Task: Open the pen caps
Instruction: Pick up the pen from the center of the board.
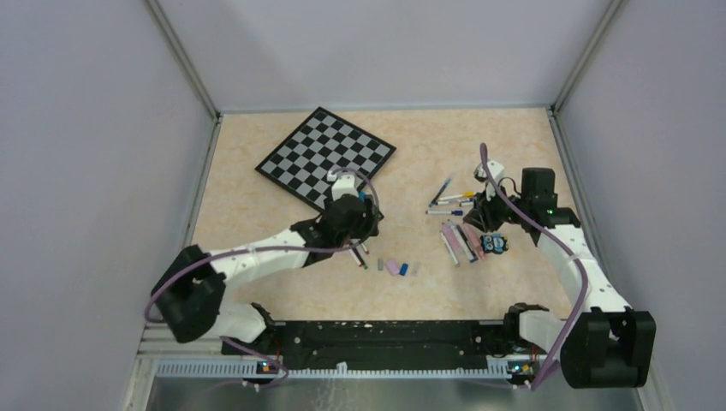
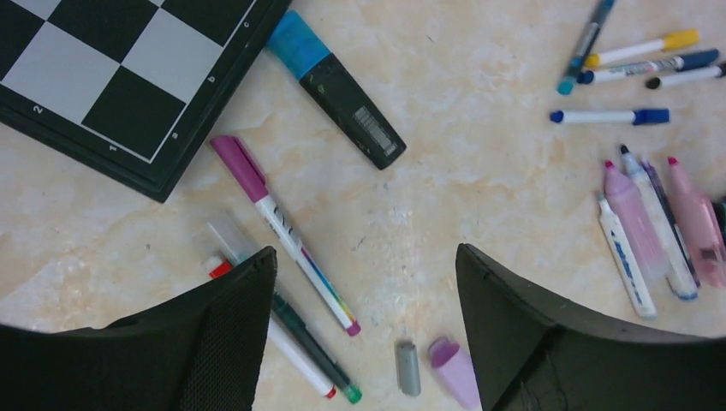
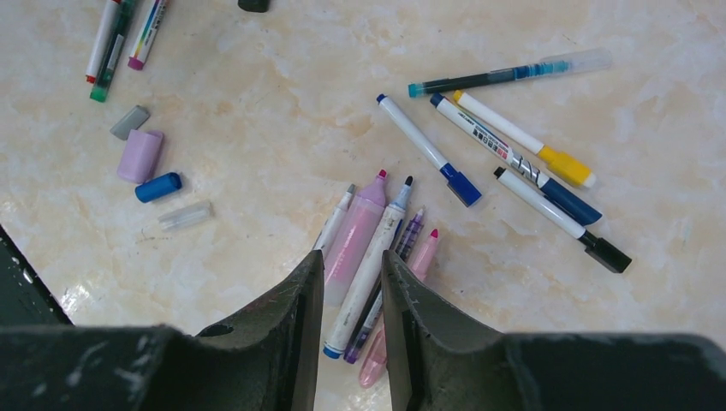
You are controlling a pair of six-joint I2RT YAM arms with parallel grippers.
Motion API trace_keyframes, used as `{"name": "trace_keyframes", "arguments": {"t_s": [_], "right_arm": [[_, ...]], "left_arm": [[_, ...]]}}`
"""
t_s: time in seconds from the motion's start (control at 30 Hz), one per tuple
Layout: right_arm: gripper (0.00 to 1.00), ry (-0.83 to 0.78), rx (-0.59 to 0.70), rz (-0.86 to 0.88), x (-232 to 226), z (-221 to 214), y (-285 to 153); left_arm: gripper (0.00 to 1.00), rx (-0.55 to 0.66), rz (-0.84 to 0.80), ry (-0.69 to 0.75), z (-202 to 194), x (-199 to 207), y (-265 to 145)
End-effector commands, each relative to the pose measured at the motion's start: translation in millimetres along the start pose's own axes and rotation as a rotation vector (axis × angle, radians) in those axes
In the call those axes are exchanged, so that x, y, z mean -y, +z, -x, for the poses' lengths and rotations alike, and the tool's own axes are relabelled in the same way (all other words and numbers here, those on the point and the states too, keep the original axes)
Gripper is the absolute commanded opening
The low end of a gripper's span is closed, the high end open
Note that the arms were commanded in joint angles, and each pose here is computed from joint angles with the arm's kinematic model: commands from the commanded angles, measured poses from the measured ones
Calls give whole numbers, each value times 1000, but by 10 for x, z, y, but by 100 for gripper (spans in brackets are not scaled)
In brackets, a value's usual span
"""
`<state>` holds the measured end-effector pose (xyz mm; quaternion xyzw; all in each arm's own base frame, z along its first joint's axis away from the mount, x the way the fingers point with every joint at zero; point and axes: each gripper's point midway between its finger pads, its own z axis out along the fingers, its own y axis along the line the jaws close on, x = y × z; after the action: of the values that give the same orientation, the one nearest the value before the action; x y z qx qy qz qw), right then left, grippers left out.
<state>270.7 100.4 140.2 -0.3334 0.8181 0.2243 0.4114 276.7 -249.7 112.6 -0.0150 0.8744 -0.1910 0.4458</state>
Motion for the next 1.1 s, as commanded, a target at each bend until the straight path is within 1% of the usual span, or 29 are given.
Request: {"name": "trace_keyframes", "arguments": {"t_s": [0.0,0.17,0.2,0.27,0.4,0.57,0.67,0.83,1.07], "right_arm": [[30,-35,30,18,-16,47,-11],[30,-47,33,11,-20,41,-25],[30,-47,31,11,-19,33,-21],[30,-50,29,10,-17,26,-22],[30,-54,26,8,-13,15,-23],[30,-56,26,8,-19,10,-23],[30,-55,25,8,-17,4,-18],[30,-56,25,8,-16,0,-17],[30,-49,18,10,-13,-26,-2]], "left_arm": [[76,-82,184,2,85,-64,246],[69,-152,311,-5,46,-47,511],[68,-151,325,-10,66,-29,555],[67,-139,404,-39,68,-89,647],[66,-140,474,-85,97,-80,807],[65,-125,492,-137,172,-63,956],[65,-133,467,-158,182,-56,1034],[62,-152,430,-175,189,-35,1156],[62,-184,441,-181,113,-97,1242]]}}
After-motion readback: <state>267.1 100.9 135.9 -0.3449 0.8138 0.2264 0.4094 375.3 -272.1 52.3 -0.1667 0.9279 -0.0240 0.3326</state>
